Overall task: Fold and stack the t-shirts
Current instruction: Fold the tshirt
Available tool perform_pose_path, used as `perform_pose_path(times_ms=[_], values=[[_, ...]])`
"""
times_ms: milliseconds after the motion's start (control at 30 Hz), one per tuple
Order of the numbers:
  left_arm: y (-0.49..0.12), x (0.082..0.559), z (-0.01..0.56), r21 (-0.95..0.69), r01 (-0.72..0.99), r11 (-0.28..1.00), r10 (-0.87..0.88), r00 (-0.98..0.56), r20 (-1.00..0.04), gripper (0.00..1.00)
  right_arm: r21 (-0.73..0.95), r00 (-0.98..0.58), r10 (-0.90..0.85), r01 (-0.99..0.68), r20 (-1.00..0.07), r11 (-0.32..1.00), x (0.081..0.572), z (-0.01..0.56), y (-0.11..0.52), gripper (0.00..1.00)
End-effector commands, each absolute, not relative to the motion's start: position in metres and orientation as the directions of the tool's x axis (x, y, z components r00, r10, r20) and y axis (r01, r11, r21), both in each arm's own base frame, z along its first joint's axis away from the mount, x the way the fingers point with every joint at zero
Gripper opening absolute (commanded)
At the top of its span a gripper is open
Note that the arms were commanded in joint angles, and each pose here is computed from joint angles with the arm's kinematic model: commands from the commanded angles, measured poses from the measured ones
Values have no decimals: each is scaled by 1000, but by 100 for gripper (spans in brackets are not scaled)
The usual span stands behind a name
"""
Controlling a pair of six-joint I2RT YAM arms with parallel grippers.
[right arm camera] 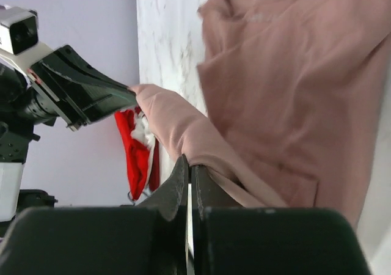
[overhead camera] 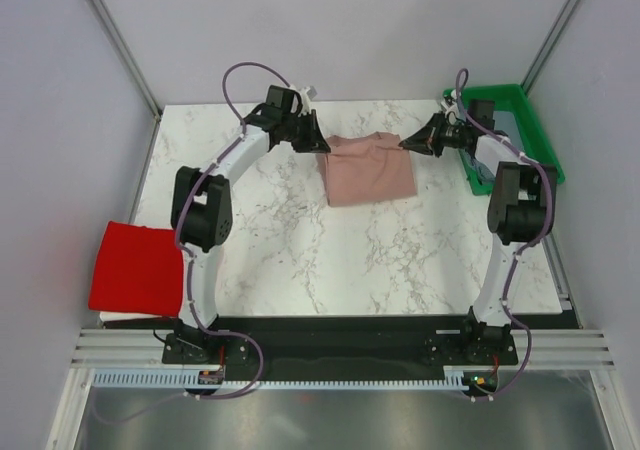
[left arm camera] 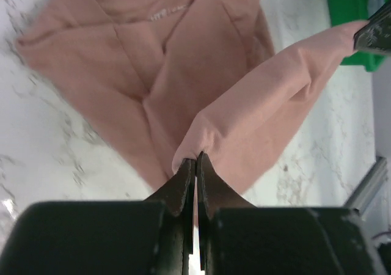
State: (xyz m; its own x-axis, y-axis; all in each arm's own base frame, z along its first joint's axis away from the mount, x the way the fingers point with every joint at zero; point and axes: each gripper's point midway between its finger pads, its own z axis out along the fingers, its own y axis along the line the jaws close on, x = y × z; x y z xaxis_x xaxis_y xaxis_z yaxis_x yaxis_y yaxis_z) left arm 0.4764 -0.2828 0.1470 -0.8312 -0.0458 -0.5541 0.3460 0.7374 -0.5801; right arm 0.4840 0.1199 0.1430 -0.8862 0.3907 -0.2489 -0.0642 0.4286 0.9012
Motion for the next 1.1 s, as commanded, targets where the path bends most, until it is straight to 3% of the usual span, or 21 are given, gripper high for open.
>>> perform_pose_path(times_ms=[0, 67, 167, 267, 300, 333, 400, 467, 767, 1067], values=[[-287, 531, 144, -505, 430, 748, -32, -737, -675, 2, 887, -837, 417, -160, -355, 433, 547, 141, 114, 1], [-279, 563, 132, -441, 401, 803, -53, -689, -723, 2, 859, -810, 392, -245, -436, 450, 587, 138, 122, 5], [-276, 579, 132, -401, 389, 830, -62, -650, -758, 2, 810, -766, 361, -335, -532, 482, 621, 144, 138, 24], [-261, 589, 147, -345, 318, 883, -93, -600, -794, 25, 791, -729, 360, -403, -582, 461, 631, 162, 149, 36], [-253, 592, 150, -311, 297, 903, -87, -581, -809, 33, 783, -718, 359, -422, -596, 457, 629, 173, 147, 47], [-250, 591, 154, -298, 292, 909, -83, -573, -815, 35, 782, -713, 360, -432, -602, 450, 627, 176, 144, 47], [-241, 584, 167, -277, 274, 921, -80, -561, -824, 53, 780, -702, 372, -441, -608, 443, 619, 200, 134, 47], [-234, 575, 178, -259, 269, 928, -70, -557, -828, 61, 782, -701, 377, -440, -606, 441, 610, 199, 121, 48], [-250, 526, 174, -309, 453, 837, 55, -630, -774, 61, 861, -798, 380, -315, -468, 398, 568, 161, 106, 47], [-316, 471, 142, -566, 563, 602, 109, -760, -641, 42, 890, -857, 325, -278, -400, 362, 558, 120, 134, 43]])
